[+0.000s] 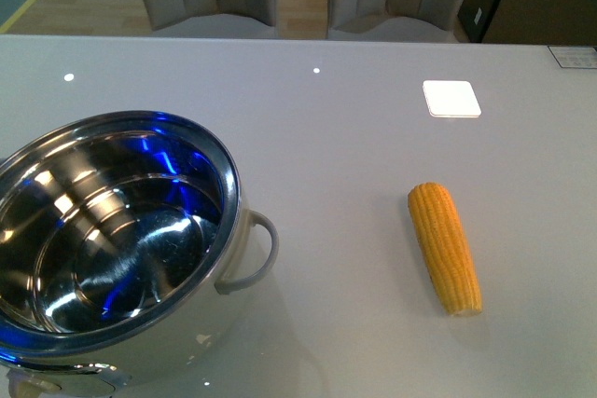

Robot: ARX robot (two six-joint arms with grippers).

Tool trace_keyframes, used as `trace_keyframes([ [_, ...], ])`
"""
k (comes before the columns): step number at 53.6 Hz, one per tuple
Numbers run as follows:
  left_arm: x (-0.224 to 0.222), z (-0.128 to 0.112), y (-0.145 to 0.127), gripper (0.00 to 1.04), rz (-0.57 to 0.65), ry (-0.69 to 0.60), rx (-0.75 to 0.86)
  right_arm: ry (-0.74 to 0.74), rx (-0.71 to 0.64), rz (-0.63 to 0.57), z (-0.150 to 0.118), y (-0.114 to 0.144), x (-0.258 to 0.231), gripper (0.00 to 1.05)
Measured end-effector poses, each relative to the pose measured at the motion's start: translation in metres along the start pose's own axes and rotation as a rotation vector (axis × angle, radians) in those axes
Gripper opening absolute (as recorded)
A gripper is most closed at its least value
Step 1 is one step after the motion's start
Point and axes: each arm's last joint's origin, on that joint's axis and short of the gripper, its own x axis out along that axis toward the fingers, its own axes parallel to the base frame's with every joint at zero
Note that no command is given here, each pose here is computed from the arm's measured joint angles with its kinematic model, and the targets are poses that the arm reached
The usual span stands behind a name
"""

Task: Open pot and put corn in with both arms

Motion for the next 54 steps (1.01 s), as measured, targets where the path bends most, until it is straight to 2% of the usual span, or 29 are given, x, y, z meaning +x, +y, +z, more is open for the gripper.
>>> trace_keyframes([
  [22,0.020,-0.032,-0.007,0.40,-0.041,0.042,-0.003,0.000,0.000,0.000,0.000,0.000,0.000,0.96],
  [51,0.041,-0.037,-0.011,0.40,-0.032,0.008,-0.038,0.000,0.000,0.000,0.000,0.000,0.000,0.96],
  [54,0.041,-0.038,-0.011,0.46,-0.032,0.013,-0.043,0.000,0.000,0.000,0.000,0.000,0.000,0.96],
])
